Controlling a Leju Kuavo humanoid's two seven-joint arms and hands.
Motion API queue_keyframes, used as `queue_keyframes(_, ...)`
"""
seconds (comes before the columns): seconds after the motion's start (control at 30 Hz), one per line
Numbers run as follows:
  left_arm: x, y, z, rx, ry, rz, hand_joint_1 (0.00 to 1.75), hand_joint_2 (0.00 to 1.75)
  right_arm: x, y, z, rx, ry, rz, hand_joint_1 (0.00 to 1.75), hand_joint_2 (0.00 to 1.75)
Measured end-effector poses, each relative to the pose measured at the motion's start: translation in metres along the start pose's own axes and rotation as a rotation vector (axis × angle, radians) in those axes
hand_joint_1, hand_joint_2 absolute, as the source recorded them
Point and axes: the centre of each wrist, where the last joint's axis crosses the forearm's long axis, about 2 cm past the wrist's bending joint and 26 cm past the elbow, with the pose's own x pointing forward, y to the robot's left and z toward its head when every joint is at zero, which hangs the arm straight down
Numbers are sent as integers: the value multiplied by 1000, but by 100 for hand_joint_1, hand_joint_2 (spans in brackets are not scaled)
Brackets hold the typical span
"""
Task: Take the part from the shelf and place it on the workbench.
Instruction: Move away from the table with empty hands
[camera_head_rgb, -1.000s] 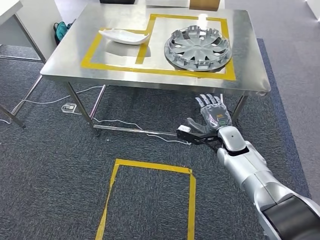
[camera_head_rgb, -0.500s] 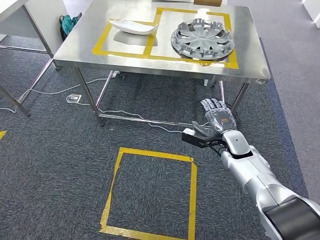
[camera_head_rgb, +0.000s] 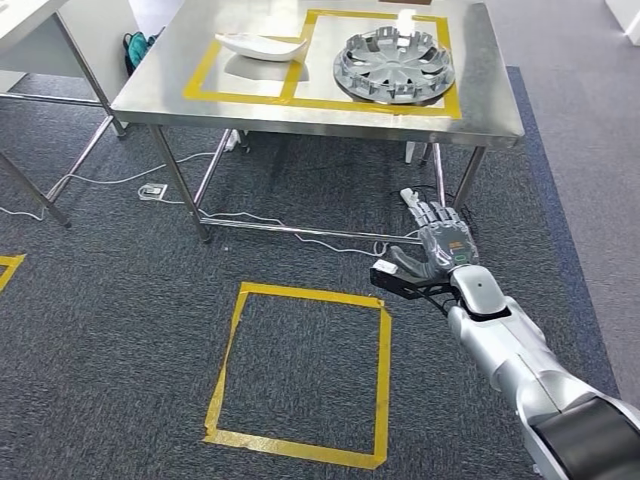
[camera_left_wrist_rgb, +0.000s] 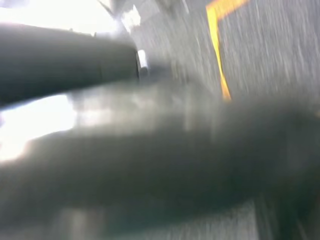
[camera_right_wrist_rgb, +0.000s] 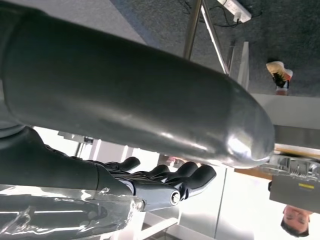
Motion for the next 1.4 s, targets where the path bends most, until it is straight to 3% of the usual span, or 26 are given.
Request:
queue_keyframes(0.4,3,-6,2,-8,-12,-16,0,0,-18,17,17,-12,35,3,0,0)
queue_keyframes(1.4,2,0,0,0,-20,-25,0,0,-26,19,19,-14,55,46,0,0)
